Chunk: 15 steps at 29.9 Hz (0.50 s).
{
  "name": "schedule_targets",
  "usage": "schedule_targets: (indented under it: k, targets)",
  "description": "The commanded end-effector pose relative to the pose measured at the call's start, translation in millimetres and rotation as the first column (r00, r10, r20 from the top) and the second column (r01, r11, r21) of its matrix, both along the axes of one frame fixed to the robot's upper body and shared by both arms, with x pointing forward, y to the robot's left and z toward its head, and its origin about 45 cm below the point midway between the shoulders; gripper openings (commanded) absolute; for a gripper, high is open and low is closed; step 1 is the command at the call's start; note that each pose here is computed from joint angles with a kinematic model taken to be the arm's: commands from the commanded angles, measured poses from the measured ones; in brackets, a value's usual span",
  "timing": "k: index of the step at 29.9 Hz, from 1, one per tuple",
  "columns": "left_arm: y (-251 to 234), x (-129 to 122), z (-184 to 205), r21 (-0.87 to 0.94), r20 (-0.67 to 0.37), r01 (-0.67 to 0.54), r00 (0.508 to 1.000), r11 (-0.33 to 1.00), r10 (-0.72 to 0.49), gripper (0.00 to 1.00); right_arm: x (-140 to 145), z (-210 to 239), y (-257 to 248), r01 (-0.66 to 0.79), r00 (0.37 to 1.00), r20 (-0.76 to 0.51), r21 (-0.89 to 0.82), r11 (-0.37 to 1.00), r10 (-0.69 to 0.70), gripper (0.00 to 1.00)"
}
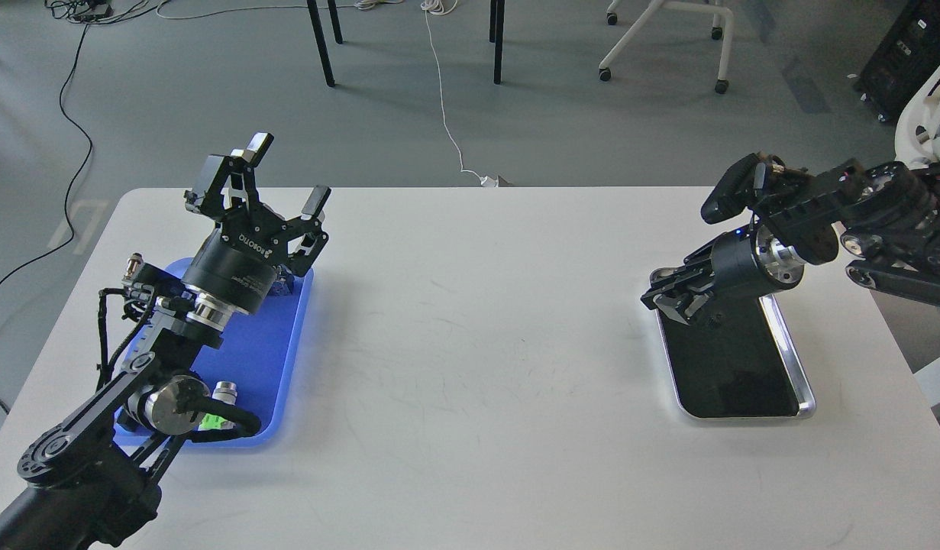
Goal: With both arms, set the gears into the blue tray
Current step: 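Carry the black part to the table centre and release it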
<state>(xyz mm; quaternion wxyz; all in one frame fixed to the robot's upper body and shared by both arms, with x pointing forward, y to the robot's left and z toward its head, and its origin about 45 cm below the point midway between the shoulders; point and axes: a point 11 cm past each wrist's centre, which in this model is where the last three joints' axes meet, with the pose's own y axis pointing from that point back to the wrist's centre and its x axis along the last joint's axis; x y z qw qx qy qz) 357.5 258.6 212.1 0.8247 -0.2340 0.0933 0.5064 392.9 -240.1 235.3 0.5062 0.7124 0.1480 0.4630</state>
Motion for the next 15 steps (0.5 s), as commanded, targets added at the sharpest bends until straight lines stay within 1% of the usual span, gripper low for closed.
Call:
schedule_targets:
  k: [1, 6, 10, 15]
  targets:
    - [-0.6, -0.2, 2.1, 0.0, 0.005, 0.002, 1.0, 1.0, -0.002, 0.98, 0.4, -7.2, 41.0, -0.041, 0.999, -0.026, 0.039, 0.998, 0.042, 0.16]
    - [-1.6, -0.7, 5.1, -0.002, 0.013, 0.005, 1.0, 1.0, -0.005, 0.98, -3.2, -32.7, 81.6, -0.057, 0.996, -0.066, 0.083, 0.995, 0.063, 0.16]
    - [-2.4, -0.8, 4.7, -0.003, 0.012, 0.005, 1.0, 1.0, -0.005, 0.98, -10.1, -54.2, 109.6, -0.098, 0.992, -0.061, 0.123, 0.988, 0.106, 0.16]
    - [-1.5, -0.6, 5.0, -0.002, 0.012, 0.003, 1.0, 1.0, -0.003, 0.98, -17.1, -77.5, 115.7, -0.123, 0.989, -0.065, 0.103, 0.987, 0.13, 0.16]
